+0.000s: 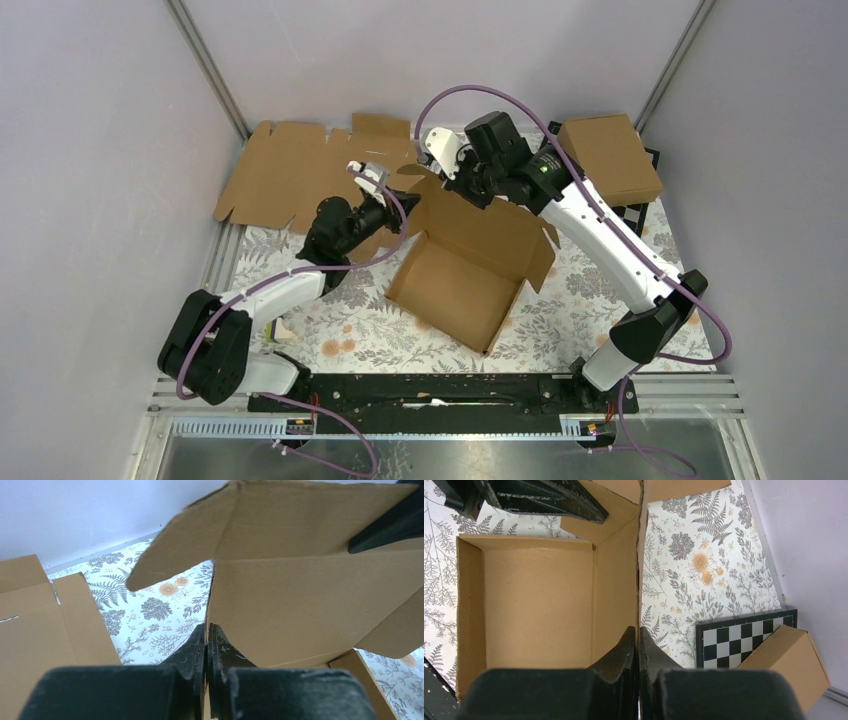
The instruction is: Fold the paper box
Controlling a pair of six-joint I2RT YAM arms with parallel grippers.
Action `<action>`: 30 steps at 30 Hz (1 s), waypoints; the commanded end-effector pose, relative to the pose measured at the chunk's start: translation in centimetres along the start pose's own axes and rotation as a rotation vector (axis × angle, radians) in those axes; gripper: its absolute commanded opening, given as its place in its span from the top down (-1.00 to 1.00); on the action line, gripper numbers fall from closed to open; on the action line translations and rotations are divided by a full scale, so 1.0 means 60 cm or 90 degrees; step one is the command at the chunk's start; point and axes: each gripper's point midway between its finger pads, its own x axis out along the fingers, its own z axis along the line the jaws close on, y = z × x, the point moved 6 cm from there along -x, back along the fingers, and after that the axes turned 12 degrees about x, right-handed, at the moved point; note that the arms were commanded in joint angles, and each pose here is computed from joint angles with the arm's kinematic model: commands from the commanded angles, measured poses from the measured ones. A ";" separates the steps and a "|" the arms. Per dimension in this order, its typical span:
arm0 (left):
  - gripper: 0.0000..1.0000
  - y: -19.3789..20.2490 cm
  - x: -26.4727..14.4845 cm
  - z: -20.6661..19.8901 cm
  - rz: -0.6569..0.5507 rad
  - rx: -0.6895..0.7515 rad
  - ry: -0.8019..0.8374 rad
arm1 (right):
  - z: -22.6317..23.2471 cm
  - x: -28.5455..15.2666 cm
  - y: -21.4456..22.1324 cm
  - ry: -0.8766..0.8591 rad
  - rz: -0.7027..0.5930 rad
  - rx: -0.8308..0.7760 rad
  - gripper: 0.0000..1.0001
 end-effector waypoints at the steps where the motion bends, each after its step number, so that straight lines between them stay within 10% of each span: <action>1: 1.00 -0.025 0.006 -0.020 -0.006 0.063 0.004 | -0.002 -0.018 -0.020 0.021 -0.042 -0.009 1.00; 10: 1.00 -0.003 -0.001 -0.021 0.058 0.005 -0.089 | 0.021 -0.007 -0.046 0.029 -0.065 -0.012 0.94; 15: 1.00 -0.004 -0.019 -0.012 -0.010 -0.012 -0.148 | 0.040 0.000 -0.031 0.059 -0.091 0.005 0.04; 24: 1.00 -0.013 -0.045 -0.009 -0.060 0.071 -0.154 | -0.013 -0.092 0.028 0.325 -0.161 0.281 -0.96; 30: 1.00 -0.008 -0.052 -0.014 -0.063 0.077 -0.146 | -0.003 -0.170 0.090 0.326 -0.220 0.445 -0.99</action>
